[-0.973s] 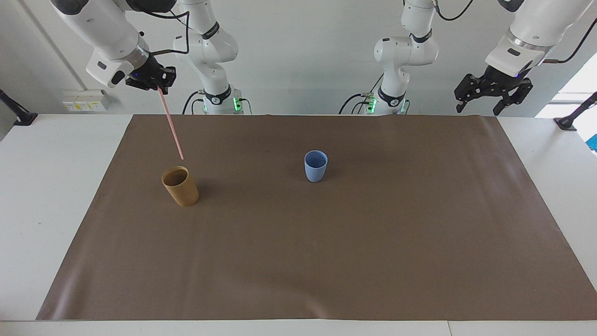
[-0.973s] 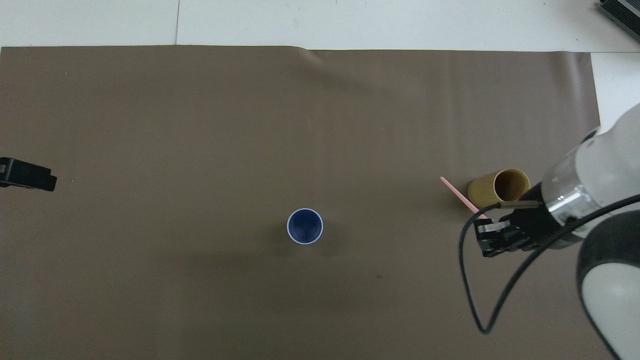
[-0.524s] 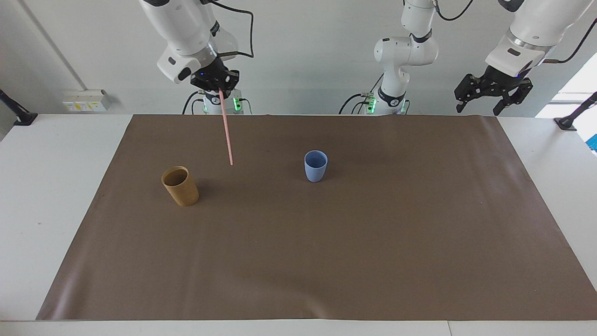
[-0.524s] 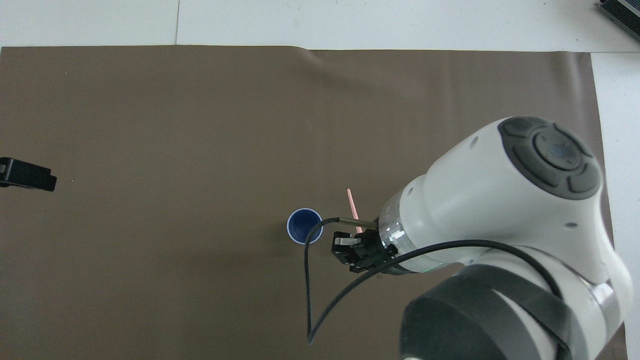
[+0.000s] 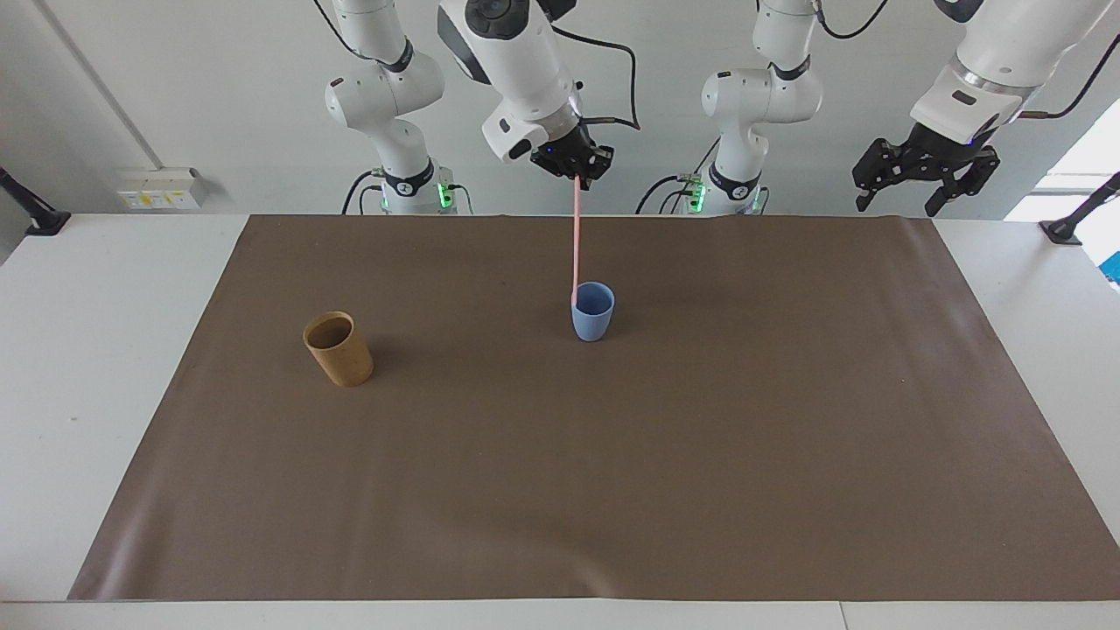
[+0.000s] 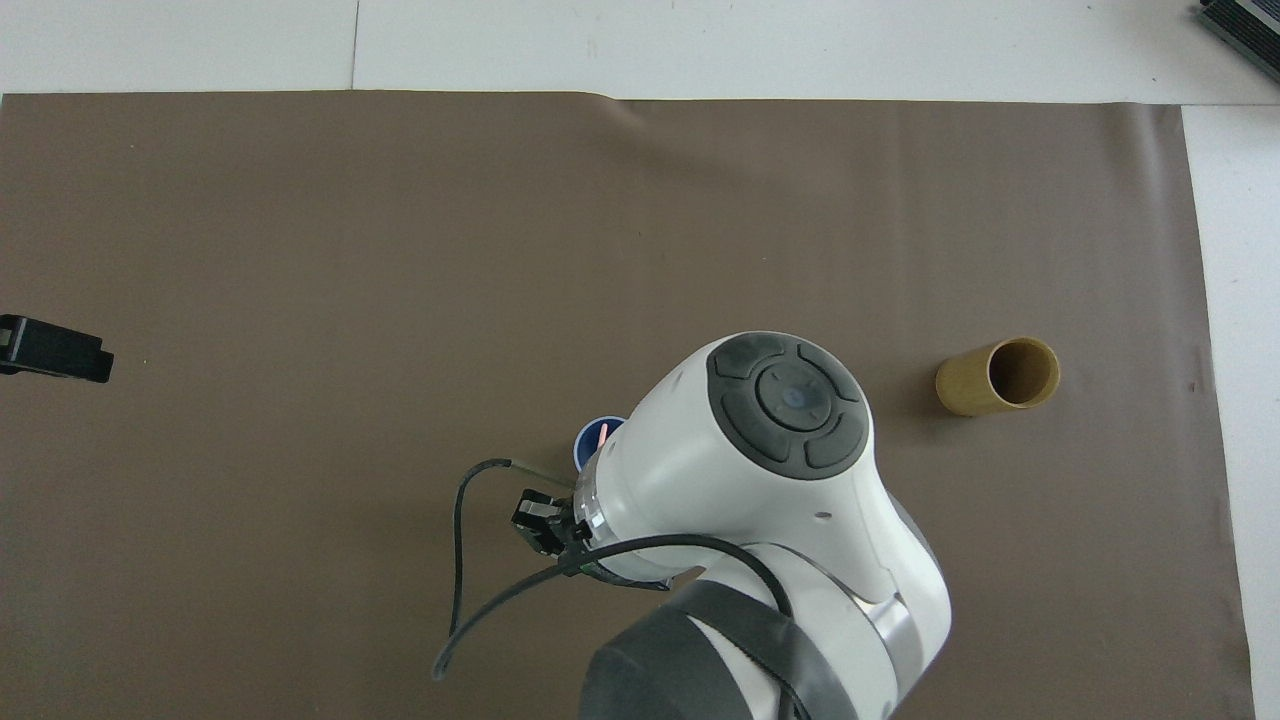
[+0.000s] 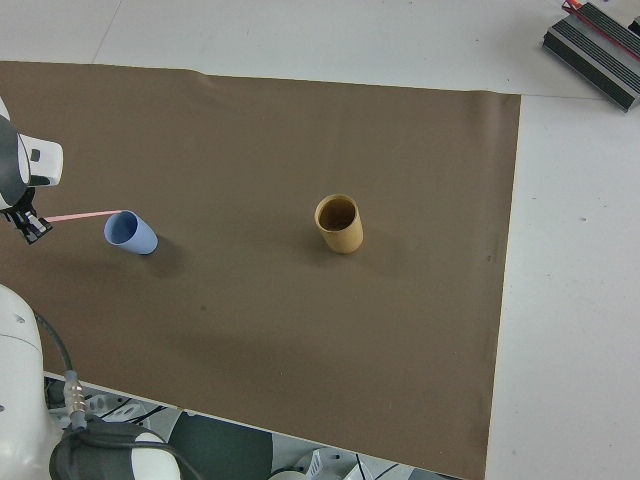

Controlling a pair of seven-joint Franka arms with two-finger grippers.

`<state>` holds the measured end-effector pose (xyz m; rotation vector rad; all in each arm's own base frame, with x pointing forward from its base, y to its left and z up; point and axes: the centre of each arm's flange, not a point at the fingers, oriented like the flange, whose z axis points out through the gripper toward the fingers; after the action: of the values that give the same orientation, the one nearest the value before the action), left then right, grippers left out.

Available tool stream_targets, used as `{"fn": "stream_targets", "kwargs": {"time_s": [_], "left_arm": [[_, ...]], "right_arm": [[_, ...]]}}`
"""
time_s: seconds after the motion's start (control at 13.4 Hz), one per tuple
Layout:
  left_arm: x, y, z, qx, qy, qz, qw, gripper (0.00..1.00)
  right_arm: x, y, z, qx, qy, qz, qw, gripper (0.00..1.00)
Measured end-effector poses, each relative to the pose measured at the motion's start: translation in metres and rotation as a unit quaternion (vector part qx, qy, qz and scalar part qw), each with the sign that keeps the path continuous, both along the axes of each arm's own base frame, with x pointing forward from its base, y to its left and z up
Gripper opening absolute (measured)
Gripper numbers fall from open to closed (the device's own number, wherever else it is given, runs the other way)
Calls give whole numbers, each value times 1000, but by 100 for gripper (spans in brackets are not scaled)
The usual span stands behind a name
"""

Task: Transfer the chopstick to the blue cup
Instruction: 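Carry the straw with the right gripper and drop it into the cup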

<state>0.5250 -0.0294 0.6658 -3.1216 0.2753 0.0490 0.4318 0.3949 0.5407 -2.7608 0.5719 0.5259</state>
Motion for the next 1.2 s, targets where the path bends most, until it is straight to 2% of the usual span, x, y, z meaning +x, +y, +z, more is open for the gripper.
{"fn": "stream_targets", "kwargs": {"time_s": [0.3, 0.67, 0.97, 1.2], "left_arm": [[0, 0, 0, 0, 0, 0, 1000, 100], [0, 0, 0, 0, 0, 0, 1000, 100], [0, 0, 0, 0, 0, 0, 1000, 100], [0, 0, 0, 0, 0, 0, 1000, 100]], "right_arm": [[-5, -7, -9, 4, 20, -8, 1000, 3], [-15, -13, -21, 3, 33, -15, 999, 3], [-10, -7, -52, 8, 21, -36, 999, 3], [3, -2, -79, 8, 12, -54, 998, 3]]}}
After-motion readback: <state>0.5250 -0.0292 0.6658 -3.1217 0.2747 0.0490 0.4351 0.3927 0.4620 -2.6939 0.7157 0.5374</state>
